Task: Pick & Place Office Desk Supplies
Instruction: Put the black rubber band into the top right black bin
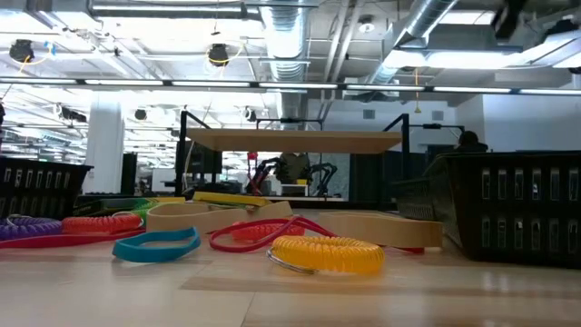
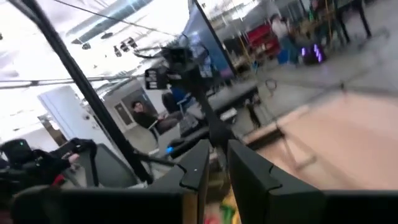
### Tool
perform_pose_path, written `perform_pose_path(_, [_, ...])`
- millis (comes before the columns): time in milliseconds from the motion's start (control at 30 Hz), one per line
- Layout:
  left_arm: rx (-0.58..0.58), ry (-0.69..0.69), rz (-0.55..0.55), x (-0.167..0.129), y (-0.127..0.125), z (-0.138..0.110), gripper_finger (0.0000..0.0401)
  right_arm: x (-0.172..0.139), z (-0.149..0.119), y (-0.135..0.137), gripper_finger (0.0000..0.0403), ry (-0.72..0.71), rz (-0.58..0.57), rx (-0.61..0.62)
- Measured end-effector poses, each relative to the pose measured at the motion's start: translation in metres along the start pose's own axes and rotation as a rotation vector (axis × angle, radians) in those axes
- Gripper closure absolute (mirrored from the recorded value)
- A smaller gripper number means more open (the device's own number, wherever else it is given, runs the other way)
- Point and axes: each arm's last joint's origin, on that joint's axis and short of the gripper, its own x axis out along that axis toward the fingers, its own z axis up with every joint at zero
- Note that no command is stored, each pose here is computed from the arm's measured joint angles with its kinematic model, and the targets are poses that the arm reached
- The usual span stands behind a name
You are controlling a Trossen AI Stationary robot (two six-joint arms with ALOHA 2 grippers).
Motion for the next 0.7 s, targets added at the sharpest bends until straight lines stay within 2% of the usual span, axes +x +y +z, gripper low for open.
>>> perform_pose_path(133, [0.005, -0.010, -0.002, 0.000, 0.001, 0.037, 0.0197, 0.014, 0.053, 0.026, 0.0344, 0.034, -0.026, -0.113])
perform_pose_path(300, [0.038, 0.006, -0.010, 0.004, 0.004, 0.094, 0.0197, 0.050, 0.126, 0.058, 0.0344, 0.142, -0.112, -0.253])
perform_pose_path(433, [0.074, 0.057, -0.077, 0.017, 0.005, 0.135, 0.0197, 0.074, 0.180, 0.082, 0.0344, 0.182, -0.123, -0.382])
perform_pose_path(533, [0.109, 0.123, -0.107, 0.027, 0.005, 0.156, 0.0197, 0.087, 0.209, 0.095, 0.0344, 0.193, -0.115, -0.438])
perform_pose_path(700, [0.151, 0.169, -0.071, 0.030, 0.005, 0.189, 0.0197, 0.100, 0.239, 0.108, 0.0344, 0.167, -0.100, -0.452])
